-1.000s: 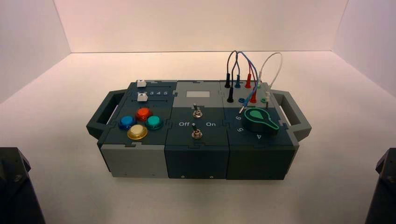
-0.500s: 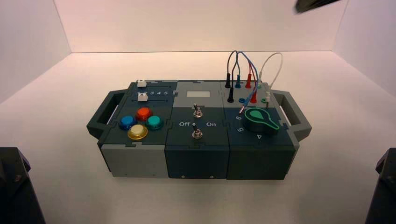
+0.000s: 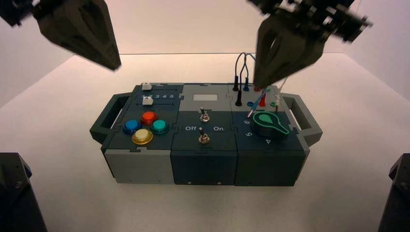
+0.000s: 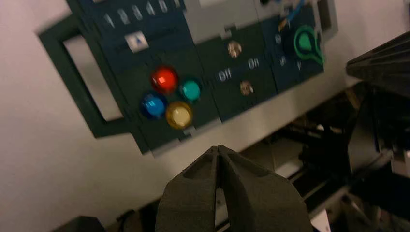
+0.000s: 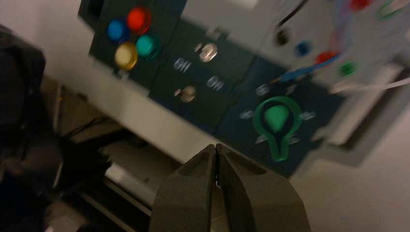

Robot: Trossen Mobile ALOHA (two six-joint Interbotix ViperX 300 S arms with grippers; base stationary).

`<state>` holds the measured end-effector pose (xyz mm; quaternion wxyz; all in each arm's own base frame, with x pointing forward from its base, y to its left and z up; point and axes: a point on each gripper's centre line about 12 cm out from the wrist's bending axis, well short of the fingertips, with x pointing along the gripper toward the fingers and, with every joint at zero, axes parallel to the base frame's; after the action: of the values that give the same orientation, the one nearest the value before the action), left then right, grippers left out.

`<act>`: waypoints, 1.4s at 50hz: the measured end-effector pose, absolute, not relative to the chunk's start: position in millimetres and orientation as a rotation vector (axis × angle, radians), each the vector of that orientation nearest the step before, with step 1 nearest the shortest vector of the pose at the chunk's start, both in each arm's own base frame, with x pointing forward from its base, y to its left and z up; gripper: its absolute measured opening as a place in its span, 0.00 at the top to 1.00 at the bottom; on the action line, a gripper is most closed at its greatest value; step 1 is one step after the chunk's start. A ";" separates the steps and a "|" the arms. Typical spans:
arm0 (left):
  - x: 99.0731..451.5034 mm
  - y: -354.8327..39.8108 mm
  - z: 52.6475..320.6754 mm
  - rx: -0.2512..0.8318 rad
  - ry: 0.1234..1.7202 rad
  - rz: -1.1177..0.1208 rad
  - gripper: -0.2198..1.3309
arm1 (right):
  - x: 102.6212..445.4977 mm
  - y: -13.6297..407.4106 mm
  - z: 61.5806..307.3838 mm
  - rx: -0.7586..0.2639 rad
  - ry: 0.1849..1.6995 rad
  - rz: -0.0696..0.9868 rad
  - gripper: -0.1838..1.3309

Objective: Move the box away.

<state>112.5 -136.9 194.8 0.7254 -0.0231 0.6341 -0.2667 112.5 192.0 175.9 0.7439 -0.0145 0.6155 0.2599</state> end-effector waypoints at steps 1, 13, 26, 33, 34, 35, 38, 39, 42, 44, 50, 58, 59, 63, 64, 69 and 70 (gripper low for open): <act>109.3 -137.9 192.0 -0.044 1.412 -0.596 0.96 | 109.4 194.0 173.3 -0.030 1.360 0.576 0.97; 90.4 -137.4 163.7 0.011 1.534 -0.594 0.96 | 95.2 195.5 152.4 -0.019 1.450 0.562 0.97; 84.1 -142.5 152.3 0.045 1.586 -0.601 0.96 | 83.6 186.7 137.5 -0.005 1.519 0.534 0.97; 85.0 -145.2 145.5 0.057 1.610 -0.587 0.96 | 81.4 185.3 134.1 0.002 1.538 0.524 0.97; 85.1 -146.1 143.0 0.064 1.618 -0.584 0.96 | 80.7 184.7 132.8 0.003 1.545 0.520 0.97; 84.9 -146.3 142.7 0.065 1.620 -0.584 0.96 | 80.7 184.7 132.8 0.003 1.545 0.520 0.97; 83.4 -148.8 136.9 0.090 1.642 -0.581 0.96 | 79.0 183.2 128.5 -0.003 1.568 0.505 0.97; 82.9 -149.6 135.1 0.096 1.650 -0.580 0.96 | 78.7 182.9 127.5 -0.005 1.571 0.503 0.97; 80.3 -152.6 129.6 0.127 1.672 -0.582 0.96 | 78.1 182.4 124.7 -0.011 1.585 0.492 0.97; 79.2 -154.0 127.6 0.139 1.680 -0.584 0.96 | 77.8 182.5 123.8 -0.015 1.588 0.490 0.97; 78.1 -161.4 118.0 0.186 1.710 -0.582 0.96 | 77.5 182.5 118.4 -0.028 1.609 0.473 0.97; 82.8 -170.4 104.9 0.235 1.748 -0.567 0.96 | 77.8 182.4 110.9 -0.050 1.635 0.451 0.97; 82.8 -170.4 104.9 0.235 1.748 -0.567 0.96 | 77.8 182.4 110.9 -0.050 1.635 0.451 0.97; 84.2 -172.6 98.8 0.252 1.763 -0.557 0.96 | 78.1 182.8 107.4 -0.058 1.646 0.441 0.97; 84.5 -172.5 97.5 0.254 1.765 -0.553 0.96 | 78.0 182.9 106.8 -0.061 1.646 0.441 0.97; 86.1 -173.3 95.2 0.265 1.764 -0.550 0.96 | 78.3 182.6 102.0 -0.067 1.657 0.425 0.97; 86.4 -173.4 94.8 0.266 1.762 -0.550 0.96 | 78.2 183.1 101.7 -0.069 1.658 0.425 0.97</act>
<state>86.4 -173.4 94.8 0.5958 0.1144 0.7589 -0.2367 78.2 183.1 101.7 0.6549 -0.0306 0.7314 0.1877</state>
